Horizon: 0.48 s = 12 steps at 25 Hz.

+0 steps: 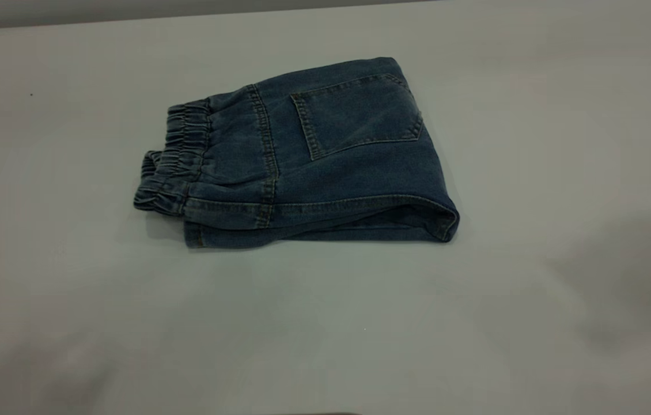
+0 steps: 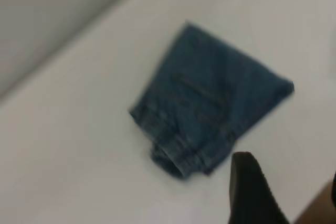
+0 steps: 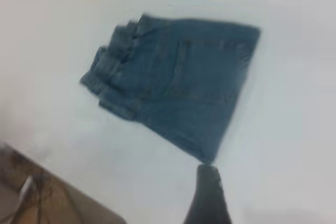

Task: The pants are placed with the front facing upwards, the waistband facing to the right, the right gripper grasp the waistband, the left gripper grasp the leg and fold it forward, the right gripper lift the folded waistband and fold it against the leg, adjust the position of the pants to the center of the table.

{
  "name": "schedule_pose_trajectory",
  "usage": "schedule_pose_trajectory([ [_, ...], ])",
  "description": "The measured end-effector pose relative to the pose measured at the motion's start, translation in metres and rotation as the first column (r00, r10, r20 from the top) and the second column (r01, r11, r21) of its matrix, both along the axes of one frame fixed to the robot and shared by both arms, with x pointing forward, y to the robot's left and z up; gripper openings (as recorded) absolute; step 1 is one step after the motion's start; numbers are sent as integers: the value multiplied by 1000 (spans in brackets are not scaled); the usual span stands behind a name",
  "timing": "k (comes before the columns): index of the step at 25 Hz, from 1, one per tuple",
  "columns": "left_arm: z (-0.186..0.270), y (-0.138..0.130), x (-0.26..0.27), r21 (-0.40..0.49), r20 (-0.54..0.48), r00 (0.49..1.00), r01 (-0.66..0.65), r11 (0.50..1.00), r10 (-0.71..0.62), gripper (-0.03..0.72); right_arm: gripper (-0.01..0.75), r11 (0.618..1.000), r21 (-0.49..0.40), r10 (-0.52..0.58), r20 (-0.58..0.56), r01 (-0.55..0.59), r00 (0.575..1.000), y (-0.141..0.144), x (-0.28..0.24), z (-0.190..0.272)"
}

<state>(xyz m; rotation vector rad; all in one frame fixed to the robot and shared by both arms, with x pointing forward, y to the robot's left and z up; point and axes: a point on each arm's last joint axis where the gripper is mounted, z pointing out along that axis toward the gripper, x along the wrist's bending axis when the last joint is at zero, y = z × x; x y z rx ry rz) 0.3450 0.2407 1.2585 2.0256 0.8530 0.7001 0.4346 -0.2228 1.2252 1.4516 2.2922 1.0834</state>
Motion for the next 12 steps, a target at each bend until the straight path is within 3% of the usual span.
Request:
schedule_pose_trajectory([
  [6,17,41,-67,-119,162,977,-122,985,140,338,474,996,44,-75,74,72,994,-20,-74,4],
  [9,6,51,-83,-169,153,970,-165,972,191,338,473,990,56,-134,69,130,989,-29,-102,-10],
  [12,-24,50,-80,-144,76,977,-185,972,197,338,473,981,46,-191,61,188,980,-39,-124,-29],
])
